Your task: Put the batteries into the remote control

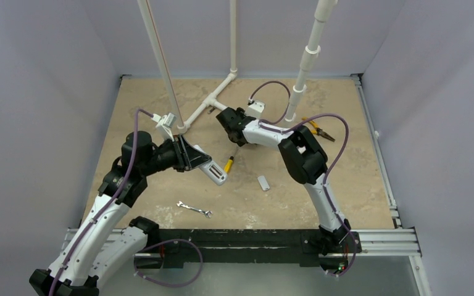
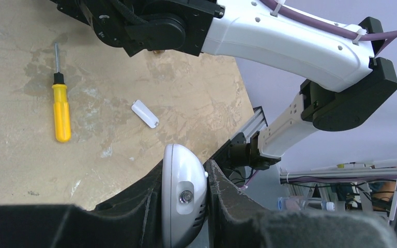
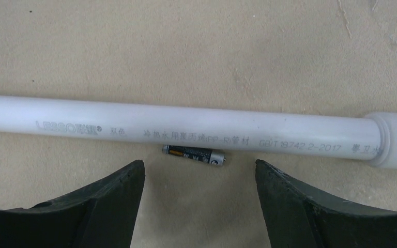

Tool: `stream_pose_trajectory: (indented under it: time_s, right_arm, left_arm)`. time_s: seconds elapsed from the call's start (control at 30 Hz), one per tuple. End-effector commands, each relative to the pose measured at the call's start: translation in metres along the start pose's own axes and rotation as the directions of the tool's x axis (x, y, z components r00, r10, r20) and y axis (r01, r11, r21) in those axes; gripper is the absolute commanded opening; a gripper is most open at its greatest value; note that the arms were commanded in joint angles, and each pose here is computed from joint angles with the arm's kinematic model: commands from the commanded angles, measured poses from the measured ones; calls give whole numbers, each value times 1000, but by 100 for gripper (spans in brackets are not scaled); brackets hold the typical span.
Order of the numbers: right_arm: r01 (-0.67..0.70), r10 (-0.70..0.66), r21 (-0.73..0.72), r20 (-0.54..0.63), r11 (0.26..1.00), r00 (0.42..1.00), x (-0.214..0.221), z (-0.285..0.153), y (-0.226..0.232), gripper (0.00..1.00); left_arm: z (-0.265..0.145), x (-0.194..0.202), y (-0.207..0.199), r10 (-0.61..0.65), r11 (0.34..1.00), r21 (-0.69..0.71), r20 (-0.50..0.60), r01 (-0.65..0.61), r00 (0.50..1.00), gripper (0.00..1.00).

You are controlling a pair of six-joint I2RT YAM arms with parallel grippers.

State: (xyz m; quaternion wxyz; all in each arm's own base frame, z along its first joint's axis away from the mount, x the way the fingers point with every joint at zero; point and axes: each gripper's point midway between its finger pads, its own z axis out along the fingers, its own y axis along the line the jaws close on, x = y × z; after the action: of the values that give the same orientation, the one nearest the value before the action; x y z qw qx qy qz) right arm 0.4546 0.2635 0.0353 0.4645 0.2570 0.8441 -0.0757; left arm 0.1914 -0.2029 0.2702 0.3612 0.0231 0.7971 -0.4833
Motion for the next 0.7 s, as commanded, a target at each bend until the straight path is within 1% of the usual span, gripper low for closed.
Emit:
stream_pose_trajectory:
  time_s: [0.0, 0.27, 0.53, 0.67]
  right_arm:
    - [-65, 64, 30, 52, 997, 997, -17, 8, 2, 75]
    - [-74, 73, 37, 34, 997, 997, -14, 14, 8, 74]
    - [-118, 122, 93, -33, 989, 992, -5, 24, 3, 67]
    - [-139, 144, 113, -38, 984, 989, -5, 26, 1, 64]
  left_arm:
    - [-5, -14, -14, 30, 999, 30, 49, -32, 998, 0]
    - [-5, -17, -15, 36, 999, 34, 54, -38, 998, 0]
    - [-5, -16, -15, 36, 999, 31, 55, -38, 998, 0]
    - [-6, -16, -15, 38, 999, 29, 57, -40, 998, 0]
